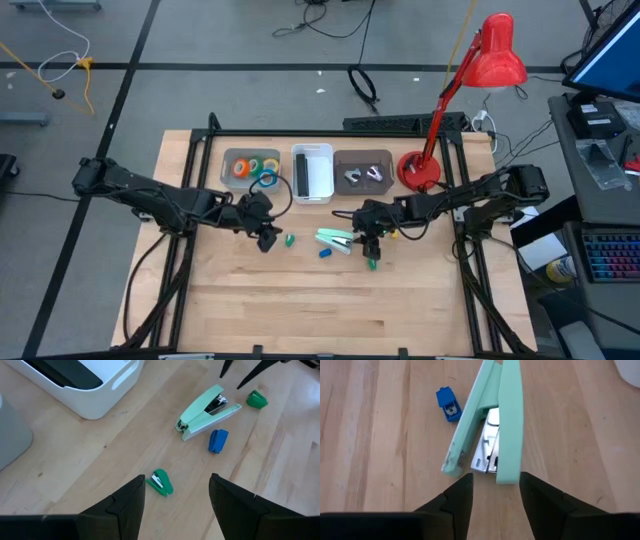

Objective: Pick and place Stapler, Stapler remover, tape
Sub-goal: Put the green stapler into the white bin

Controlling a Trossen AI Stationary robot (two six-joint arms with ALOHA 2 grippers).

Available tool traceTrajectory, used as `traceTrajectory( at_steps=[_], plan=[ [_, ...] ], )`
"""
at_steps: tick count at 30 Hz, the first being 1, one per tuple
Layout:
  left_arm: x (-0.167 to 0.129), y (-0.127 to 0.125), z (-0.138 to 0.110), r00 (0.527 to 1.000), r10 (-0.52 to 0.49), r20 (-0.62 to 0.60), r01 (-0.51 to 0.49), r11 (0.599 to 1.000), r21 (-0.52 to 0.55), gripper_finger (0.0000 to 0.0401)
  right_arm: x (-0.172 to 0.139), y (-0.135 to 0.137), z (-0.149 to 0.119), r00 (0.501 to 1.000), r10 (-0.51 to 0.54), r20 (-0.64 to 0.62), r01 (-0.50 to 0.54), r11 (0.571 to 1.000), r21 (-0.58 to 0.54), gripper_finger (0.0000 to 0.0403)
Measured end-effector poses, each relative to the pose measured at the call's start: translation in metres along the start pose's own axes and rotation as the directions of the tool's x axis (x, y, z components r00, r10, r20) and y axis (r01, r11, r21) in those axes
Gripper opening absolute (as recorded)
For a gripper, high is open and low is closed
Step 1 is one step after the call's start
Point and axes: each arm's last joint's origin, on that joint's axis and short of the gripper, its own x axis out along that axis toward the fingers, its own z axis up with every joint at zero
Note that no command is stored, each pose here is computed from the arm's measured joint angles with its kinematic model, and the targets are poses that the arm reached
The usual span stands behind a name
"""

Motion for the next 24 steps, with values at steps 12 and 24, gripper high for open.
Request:
traceTrajectory(
  at_steps=[12, 24],
  plan=[
    [0.0007, 0.0022, 0.0022, 1.0, 0.007, 0.005, -0.007, 1.0, -0.003, 0.0218, -0.0001, 0.0008, 0.0035, 0.999, 0.008, 0.036, -0.008, 1.0, -0.002, 0.0195],
    [0.0007, 0.0022, 0.0022, 1.0, 0.007, 0.005, -0.007, 1.0, -0.004, 0.0218, 0.0004, 0.0006, 0.0034, 0.999, 0.007, 0.035, -0.006, 0.999, -0.036, 0.021]
  ],
)
